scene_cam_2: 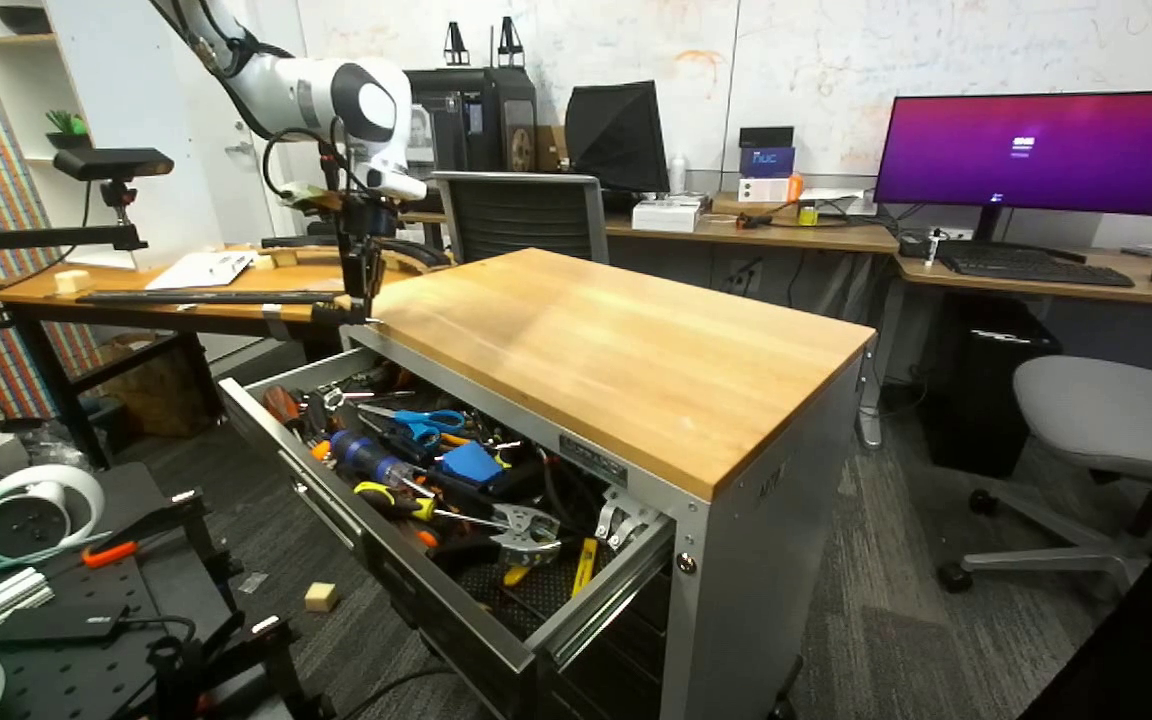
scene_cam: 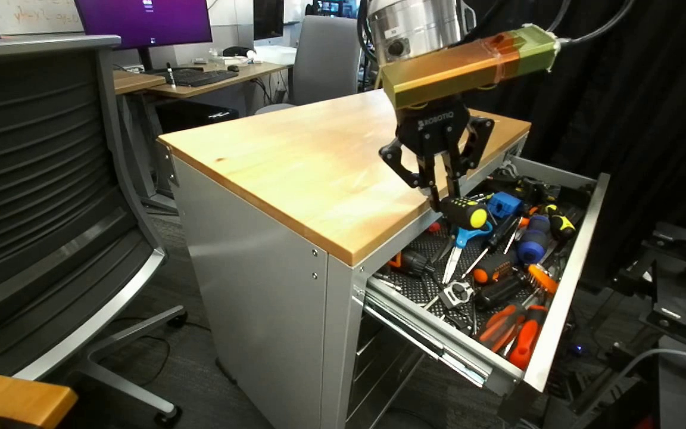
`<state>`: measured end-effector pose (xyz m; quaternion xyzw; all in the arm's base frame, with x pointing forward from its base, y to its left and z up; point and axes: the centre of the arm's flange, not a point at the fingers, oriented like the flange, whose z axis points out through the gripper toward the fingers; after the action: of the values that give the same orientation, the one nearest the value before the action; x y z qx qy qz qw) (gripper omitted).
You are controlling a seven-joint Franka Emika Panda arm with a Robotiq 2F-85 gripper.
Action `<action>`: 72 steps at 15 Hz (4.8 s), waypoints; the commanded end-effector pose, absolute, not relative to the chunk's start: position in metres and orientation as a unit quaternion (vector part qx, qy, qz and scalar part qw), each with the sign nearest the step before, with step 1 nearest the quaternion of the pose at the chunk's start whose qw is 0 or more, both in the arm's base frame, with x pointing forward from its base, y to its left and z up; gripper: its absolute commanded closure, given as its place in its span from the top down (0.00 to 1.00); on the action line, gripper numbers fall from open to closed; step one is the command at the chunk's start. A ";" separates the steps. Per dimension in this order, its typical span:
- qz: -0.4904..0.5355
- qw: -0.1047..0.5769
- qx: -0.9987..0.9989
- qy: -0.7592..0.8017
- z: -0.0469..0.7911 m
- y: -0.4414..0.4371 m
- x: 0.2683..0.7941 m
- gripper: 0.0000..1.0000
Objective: Put the screwdriver in the open drawer then close the drawer
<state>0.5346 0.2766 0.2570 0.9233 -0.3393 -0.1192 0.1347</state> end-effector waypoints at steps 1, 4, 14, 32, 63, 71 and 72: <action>-0.102 0.141 0.901 -0.397 0.261 0.253 0.504 0.07; -0.109 0.132 0.886 -0.432 0.252 0.238 0.496 0.49; -0.224 0.139 0.861 -0.435 0.228 0.206 0.413 1.00; -0.294 0.170 0.921 -0.192 0.129 0.251 0.440 0.00; 0.123 0.296 0.941 -0.106 0.195 0.324 0.512 0.33; 0.059 0.193 0.974 -0.105 0.354 0.316 0.490 0.94; 0.054 0.174 0.979 -0.094 0.380 0.317 0.495 0.99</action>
<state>0.4941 0.3243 0.3072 0.9664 -0.1110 0.0686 0.2213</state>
